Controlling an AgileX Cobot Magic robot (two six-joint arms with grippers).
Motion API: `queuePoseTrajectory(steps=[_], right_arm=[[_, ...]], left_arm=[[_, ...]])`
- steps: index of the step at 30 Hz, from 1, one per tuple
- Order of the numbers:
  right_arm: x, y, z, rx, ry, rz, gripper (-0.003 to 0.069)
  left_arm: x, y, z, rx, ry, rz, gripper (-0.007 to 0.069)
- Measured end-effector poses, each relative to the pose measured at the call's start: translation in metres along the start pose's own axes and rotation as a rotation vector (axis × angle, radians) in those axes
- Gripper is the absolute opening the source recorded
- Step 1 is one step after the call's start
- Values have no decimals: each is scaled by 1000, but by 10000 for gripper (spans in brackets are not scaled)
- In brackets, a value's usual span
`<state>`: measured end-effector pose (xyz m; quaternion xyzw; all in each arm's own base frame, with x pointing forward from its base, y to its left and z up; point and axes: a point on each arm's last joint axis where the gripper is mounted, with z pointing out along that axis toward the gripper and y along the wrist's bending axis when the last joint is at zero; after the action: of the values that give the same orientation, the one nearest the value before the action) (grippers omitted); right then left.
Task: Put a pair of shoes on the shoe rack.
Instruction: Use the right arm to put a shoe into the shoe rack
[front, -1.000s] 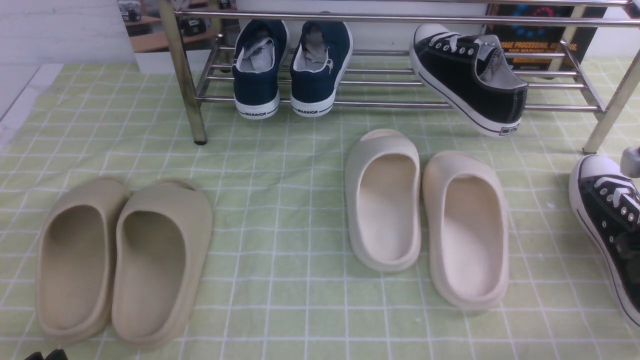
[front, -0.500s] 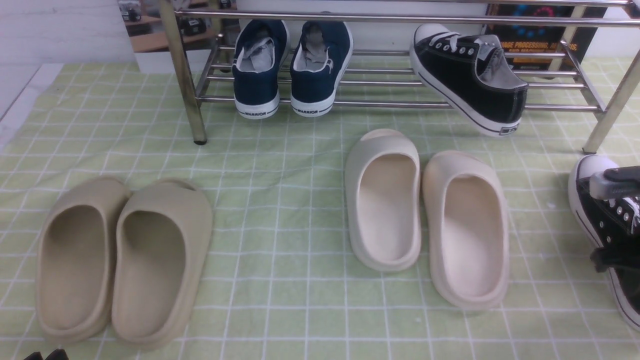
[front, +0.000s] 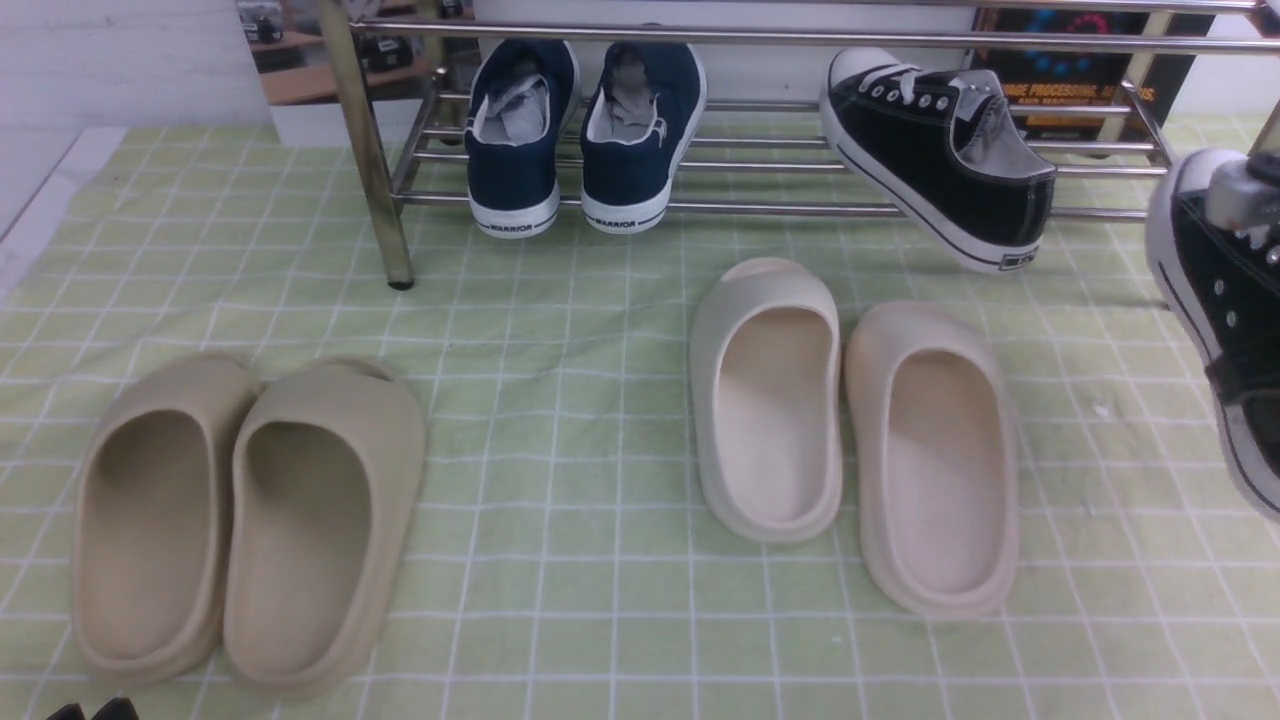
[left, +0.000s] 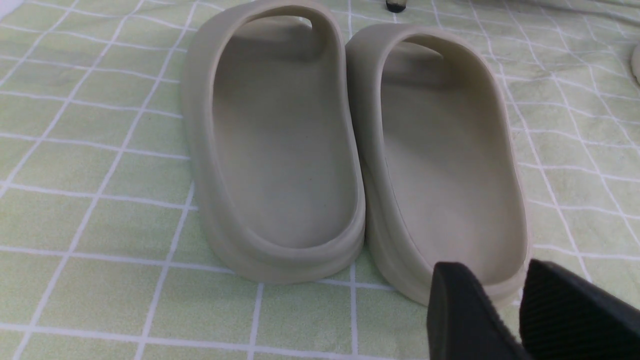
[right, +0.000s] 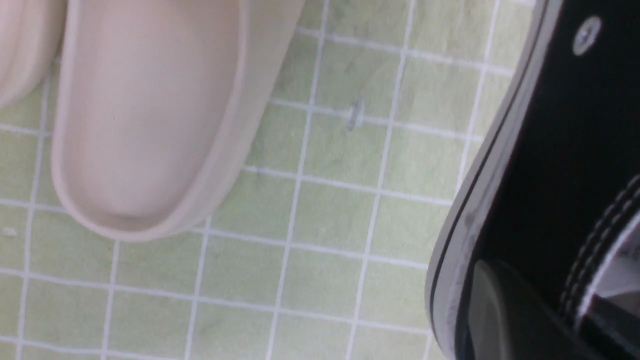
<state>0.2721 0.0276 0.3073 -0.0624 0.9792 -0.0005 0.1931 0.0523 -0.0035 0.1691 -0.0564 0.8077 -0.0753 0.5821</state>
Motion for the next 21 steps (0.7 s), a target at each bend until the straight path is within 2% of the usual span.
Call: queuePoseTrajectory(steps=[7, 11, 16, 21], right_arm=[[-29, -1, 13, 4, 52, -47, 20], [-56, -6, 24, 50, 82, -72, 20], [-90, -10, 33, 93, 51, -96, 20], [-116, -10, 49, 86, 44, -140, 20]], left_arm=[[0, 0, 0, 0, 0, 0, 209], [0, 0, 0, 0, 0, 0, 210], [0, 0, 0, 0, 0, 0, 216], [0, 0, 0, 0, 0, 0, 218]])
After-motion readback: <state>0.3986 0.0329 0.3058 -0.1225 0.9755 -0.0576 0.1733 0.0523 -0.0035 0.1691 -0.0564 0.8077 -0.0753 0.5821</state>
